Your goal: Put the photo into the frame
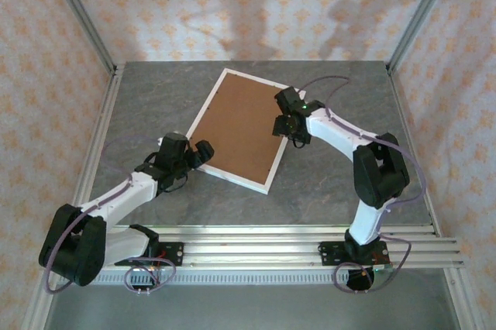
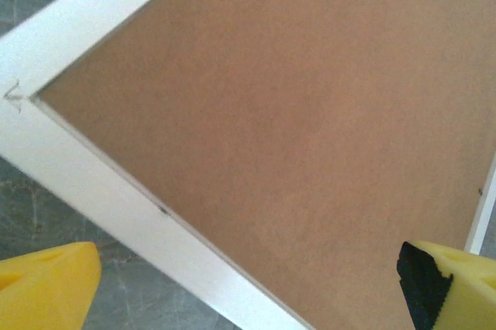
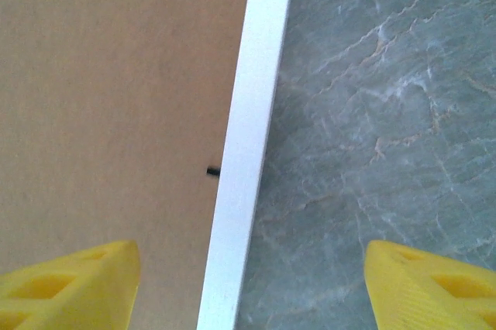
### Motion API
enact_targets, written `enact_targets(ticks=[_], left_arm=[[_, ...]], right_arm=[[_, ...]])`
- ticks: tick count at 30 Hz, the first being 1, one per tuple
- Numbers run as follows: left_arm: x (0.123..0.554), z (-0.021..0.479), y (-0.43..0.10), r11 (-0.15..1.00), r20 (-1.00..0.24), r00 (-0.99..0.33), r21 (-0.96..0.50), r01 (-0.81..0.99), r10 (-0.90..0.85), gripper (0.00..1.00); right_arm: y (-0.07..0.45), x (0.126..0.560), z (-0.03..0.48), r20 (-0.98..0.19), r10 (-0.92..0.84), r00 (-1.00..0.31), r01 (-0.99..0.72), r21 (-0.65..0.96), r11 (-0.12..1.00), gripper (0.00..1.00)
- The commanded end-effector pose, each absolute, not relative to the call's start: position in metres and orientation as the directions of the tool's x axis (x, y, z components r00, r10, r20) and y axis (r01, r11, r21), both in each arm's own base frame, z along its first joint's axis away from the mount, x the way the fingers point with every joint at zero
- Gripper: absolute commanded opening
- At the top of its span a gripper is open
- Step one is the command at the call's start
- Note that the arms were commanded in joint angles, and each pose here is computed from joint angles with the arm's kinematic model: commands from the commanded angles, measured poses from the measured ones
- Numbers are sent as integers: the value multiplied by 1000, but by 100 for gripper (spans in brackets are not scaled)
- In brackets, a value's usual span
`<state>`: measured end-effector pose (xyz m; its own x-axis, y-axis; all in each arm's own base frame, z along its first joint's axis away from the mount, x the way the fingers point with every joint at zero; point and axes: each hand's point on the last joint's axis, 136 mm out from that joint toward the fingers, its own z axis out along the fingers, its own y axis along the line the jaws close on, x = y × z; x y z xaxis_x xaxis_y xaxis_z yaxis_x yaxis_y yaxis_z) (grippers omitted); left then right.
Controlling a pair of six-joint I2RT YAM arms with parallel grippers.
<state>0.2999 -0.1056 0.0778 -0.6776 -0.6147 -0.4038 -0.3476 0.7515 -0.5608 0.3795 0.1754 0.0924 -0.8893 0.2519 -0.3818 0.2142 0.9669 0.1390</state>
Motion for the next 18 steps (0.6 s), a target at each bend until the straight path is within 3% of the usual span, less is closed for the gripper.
enact_targets(ticks=[1, 6, 12, 18], left_arm=[[298, 73, -98, 735, -424, -627, -554, -391, -653, 100], [301, 65, -102, 736, -419, -635, -555, -387, -649, 100], [311, 52, -113, 711, -389, -635, -586, -388, -667, 100], [331, 41, -124, 718, -401, -640, -595, -362, -655, 100]], right_arm=[[183, 400, 84, -396, 350, -849, 292, 201, 935, 74], [174, 428, 67, -384, 449, -807, 381, 241, 892, 65], [167, 447, 49, -355, 541, -762, 458, 294, 839, 42], [163, 433, 37, -326, 588, -740, 504, 308, 807, 22]])
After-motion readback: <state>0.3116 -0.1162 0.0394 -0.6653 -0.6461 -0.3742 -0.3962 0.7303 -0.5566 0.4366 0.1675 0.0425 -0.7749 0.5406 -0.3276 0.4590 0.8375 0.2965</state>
